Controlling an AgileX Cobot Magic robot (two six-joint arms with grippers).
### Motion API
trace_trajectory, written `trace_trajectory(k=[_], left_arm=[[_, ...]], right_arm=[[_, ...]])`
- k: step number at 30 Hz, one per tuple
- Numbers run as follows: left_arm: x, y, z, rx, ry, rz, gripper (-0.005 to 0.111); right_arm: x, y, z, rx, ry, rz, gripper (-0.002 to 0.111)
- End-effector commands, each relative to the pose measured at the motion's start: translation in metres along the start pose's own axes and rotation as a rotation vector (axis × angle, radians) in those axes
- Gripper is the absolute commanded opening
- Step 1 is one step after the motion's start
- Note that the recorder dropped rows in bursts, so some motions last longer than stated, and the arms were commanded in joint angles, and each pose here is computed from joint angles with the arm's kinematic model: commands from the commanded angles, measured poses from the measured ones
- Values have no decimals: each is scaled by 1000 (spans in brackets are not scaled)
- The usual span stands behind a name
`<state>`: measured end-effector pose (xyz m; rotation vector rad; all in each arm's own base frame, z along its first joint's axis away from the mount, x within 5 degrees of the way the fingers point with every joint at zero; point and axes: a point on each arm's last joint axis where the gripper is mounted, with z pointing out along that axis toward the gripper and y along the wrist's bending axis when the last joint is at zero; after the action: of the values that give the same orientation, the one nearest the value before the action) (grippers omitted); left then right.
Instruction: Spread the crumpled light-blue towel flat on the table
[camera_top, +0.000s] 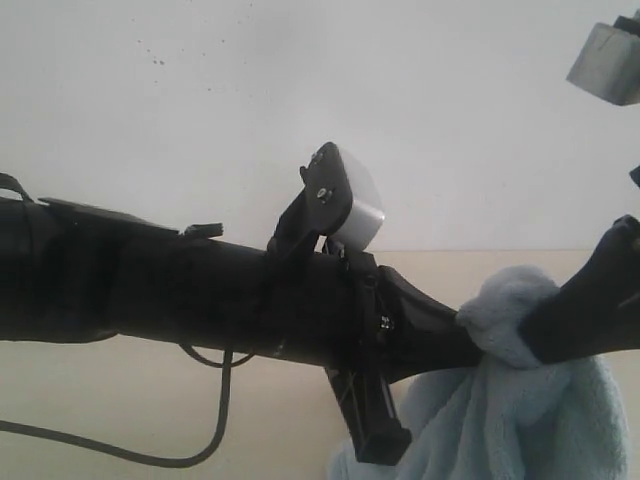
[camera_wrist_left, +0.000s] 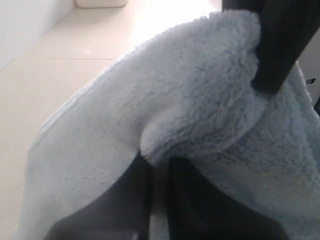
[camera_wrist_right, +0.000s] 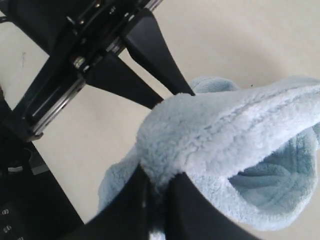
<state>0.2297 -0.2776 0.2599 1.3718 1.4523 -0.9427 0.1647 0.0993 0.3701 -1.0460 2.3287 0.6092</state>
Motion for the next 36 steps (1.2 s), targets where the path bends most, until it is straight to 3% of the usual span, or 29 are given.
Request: trace_trajectory(k=[1, 5, 7, 9, 12, 14, 20, 31, 36], left_arm=[[-5, 4, -4, -67, 26, -55, 4], [-12, 3, -21, -142, 127, 15, 4], [-23, -1, -34, -176, 136, 55, 4], [-38, -4, -48, -230, 116, 78, 4], [-59, -9, -70, -317, 60, 87, 4], [-69, -14, -81, -344, 37, 101, 4], [-86, -27, -110, -403, 35, 133, 4], [-88, -42, -138, -448, 133, 117, 4], [-78, -44, -142, -442, 257, 90, 4]], right_arm=[[1, 0, 0, 4, 9, -9, 2], [7, -10, -1, 113, 72, 13, 2], [9, -15, -2, 170, 99, 14, 8], [10, -17, -2, 190, 106, 10, 22], [7, -16, -2, 182, 80, 20, 54], [7, -16, -2, 181, 69, 40, 63], [8, -15, -2, 169, 84, 46, 47], [17, -11, 12, 75, 102, 53, 47], [40, -27, 43, 156, 103, 72, 47]])
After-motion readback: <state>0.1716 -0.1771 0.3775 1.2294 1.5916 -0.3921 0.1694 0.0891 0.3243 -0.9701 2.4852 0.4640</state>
